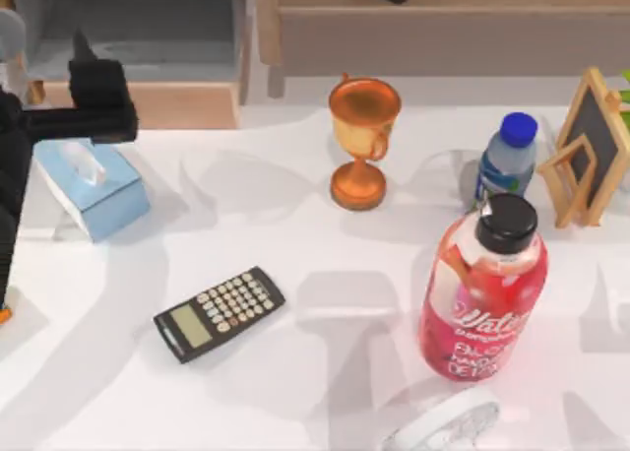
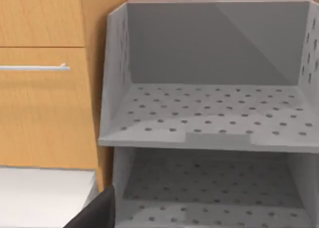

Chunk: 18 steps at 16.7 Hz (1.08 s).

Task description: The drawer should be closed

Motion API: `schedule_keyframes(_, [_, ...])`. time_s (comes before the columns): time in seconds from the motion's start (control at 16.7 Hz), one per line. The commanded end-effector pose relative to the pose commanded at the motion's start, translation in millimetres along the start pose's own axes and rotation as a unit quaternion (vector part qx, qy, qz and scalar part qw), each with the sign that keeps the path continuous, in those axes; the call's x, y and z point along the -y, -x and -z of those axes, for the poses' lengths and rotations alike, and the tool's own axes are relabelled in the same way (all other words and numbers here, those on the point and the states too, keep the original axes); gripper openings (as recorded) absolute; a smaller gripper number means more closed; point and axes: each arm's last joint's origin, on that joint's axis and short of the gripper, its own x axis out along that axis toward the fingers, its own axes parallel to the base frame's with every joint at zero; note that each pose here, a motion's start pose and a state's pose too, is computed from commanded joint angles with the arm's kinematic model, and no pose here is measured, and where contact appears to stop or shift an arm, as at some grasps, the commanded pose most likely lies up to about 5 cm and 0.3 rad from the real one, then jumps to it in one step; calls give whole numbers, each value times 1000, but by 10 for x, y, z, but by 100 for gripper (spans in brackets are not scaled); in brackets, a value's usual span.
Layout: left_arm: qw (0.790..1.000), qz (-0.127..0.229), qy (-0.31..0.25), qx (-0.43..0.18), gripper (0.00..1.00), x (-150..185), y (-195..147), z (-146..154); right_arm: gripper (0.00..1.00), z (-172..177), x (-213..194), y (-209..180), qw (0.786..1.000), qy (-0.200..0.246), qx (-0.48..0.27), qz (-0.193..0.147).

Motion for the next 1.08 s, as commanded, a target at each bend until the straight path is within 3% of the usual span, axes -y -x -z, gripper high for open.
schedule_keyframes(0.36, [999,42,10,15,100,627,-51,-235,100,0,0,0,1000,0,0,0])
schedule_keyframes(0.78, [999,37,-2,16,100,589,-110,-206,100,0,0,0,1000,0,0,0])
schedule_keyframes(1.08, [995,-3,-95,29,100,243,-525,-10,100,0,0,0,1000,0,0,0])
